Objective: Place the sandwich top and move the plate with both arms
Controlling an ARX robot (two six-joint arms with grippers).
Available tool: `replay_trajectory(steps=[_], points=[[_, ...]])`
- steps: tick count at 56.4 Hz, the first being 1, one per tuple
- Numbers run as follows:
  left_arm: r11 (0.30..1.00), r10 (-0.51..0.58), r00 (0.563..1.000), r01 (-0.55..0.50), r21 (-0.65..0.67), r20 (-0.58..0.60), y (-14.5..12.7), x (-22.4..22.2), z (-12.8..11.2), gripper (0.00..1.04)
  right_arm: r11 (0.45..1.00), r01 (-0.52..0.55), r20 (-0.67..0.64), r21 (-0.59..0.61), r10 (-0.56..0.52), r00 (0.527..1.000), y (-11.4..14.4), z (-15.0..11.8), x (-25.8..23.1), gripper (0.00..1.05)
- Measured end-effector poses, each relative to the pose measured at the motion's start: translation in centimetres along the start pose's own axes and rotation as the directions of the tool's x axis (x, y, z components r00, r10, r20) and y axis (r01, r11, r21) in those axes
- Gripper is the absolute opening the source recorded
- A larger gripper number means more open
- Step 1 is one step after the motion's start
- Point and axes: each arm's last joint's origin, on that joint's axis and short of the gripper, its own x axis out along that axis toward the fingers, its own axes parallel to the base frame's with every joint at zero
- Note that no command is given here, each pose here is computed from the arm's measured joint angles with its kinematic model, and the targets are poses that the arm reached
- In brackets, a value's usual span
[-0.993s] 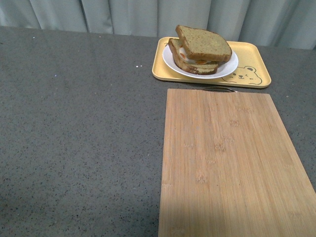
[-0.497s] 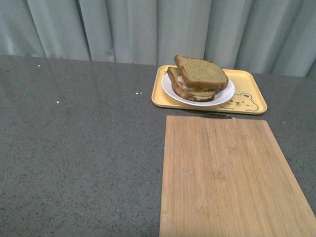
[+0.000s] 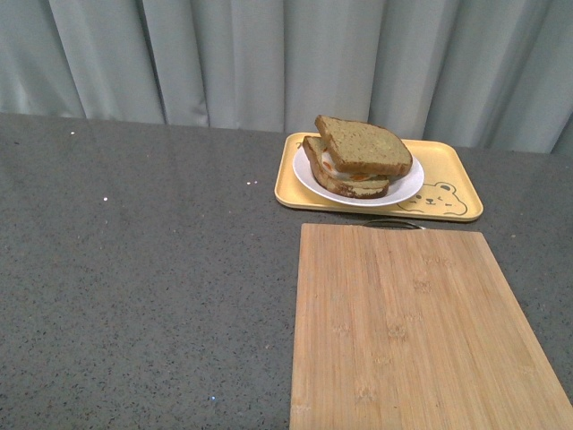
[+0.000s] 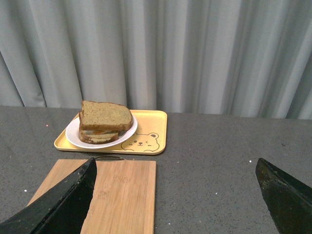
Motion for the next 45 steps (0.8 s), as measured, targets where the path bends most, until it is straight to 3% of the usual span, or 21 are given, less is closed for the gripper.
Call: replay_trajectory(steps=[12,23,32,39,45], points=[[1.000,0.000,1.000,0.000,0.000,-0.007,0.0,-1.1,-0.3,0.04,1.000,0.000,0.000,0.000,0.000,1.000,0.0,0.0,0.0,0.95],[1.000,0.000,1.000,0.000,0.000,-0.005,0.0,-1.1,-0.3,0.46,1.000,0.000,0.000,0.000,0.000,1.000,0.0,0.0,0.0,0.95],[1.000,0.000,1.000,0.000,0.000,-0.005,0.0,-1.1,-0.3,0.71,1.000,0.000,0.000,0.000,0.000,1.000,0.0,0.0,0.0,0.95],[1.000,0.000,1.000,0.000,0.000,-0.005,0.0,-1.1,-0.3,0.98,1.000,0.000,0.000,0.000,0.000,1.000,0.0,0.0,0.0,0.95],[1.000,0.000,1.000,0.000,0.000,-0.005,0.0,-1.1,-0.3,0.98,1.000,0.000,0.000,0.000,0.000,1.000,0.0,0.0,0.0,0.95]])
